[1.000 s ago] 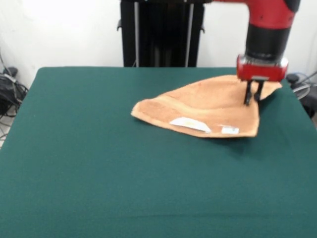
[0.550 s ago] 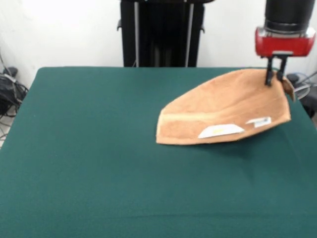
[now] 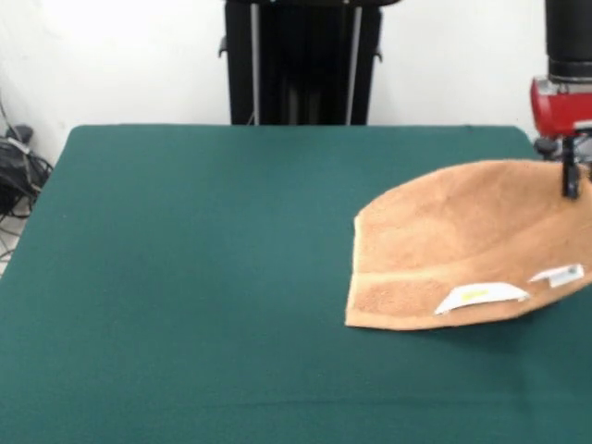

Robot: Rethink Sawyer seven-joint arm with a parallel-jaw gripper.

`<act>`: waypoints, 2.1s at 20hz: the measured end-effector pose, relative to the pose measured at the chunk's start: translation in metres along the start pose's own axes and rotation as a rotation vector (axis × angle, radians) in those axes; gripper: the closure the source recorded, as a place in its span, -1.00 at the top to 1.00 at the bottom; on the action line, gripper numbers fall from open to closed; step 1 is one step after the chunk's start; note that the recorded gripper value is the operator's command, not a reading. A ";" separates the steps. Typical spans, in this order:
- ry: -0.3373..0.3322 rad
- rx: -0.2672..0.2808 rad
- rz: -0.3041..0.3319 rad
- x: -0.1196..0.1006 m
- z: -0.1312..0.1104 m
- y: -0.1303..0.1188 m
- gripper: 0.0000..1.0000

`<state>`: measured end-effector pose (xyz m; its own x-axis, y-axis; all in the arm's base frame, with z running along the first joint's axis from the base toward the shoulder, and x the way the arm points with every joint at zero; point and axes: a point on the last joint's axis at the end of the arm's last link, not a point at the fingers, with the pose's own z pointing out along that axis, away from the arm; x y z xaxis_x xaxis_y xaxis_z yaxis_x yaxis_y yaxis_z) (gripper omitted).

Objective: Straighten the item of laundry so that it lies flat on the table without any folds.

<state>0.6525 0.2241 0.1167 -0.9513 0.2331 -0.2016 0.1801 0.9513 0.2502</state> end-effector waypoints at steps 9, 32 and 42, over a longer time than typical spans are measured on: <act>-0.015 -0.030 -0.006 -0.011 0.001 0.014 1.00; 0.019 0.085 -0.060 -0.040 -0.046 -0.061 1.00; 0.037 0.203 -0.116 -0.046 -0.037 -0.134 1.00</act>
<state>0.6630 0.0781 0.1279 -0.9765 0.1158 -0.1817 0.1120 0.9932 0.0308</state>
